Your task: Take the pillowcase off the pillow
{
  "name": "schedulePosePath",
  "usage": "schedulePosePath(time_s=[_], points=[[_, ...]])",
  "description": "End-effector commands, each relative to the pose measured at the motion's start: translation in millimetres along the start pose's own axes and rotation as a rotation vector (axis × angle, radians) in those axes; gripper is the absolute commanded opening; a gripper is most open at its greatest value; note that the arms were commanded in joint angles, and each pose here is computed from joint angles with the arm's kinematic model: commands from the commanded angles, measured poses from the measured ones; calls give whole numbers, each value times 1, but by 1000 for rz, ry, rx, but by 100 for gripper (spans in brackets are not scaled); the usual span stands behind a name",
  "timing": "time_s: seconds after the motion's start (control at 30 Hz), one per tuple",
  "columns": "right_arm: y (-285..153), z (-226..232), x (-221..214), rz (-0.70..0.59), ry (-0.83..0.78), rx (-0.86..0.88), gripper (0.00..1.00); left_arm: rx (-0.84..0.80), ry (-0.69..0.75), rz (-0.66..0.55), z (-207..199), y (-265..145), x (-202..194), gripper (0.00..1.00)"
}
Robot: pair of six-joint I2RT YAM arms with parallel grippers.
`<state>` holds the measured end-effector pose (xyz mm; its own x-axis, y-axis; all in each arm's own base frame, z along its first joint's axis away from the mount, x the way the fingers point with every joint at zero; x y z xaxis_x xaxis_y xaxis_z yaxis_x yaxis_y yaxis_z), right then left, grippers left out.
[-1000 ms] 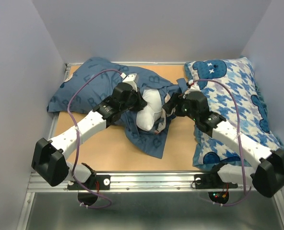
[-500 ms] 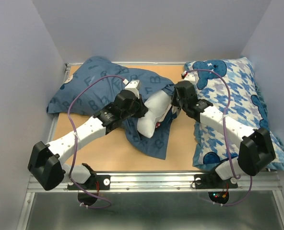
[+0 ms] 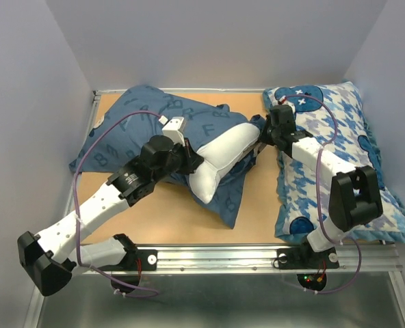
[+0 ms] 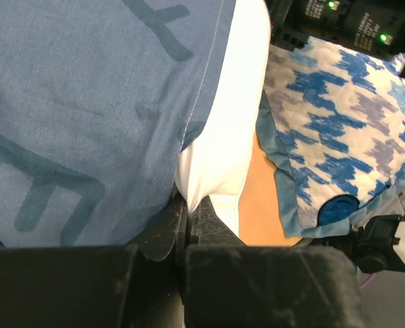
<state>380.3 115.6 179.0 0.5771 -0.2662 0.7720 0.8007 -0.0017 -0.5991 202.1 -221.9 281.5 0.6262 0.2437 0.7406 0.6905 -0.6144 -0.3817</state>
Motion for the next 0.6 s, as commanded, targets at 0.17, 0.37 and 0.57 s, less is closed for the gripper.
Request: schedulePosePath(time_s=[0.17, 0.37, 0.57], points=[[40, 25, 34, 17, 155, 390, 19, -112, -21, -194, -31, -73, 50, 0], [55, 61, 5, 108, 214, 672, 20, -267, -46, -344, -68, -100, 94, 0], [23, 112, -25, 147, 60, 720, 35, -305, -82, -462, -91, -89, 131, 0]])
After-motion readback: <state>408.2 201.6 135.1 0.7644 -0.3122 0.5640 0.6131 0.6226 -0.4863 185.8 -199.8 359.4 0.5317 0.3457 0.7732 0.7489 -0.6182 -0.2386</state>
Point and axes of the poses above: each gripper's point midway between its finger pads, its own y axis out along the fingers, its own z axis along the line the jaws close on, x = y × z, the point moved 6 cm from there along -y, back along the fingers, and after that the axes turned 5 degrees about -y, right-handed, at the moved point
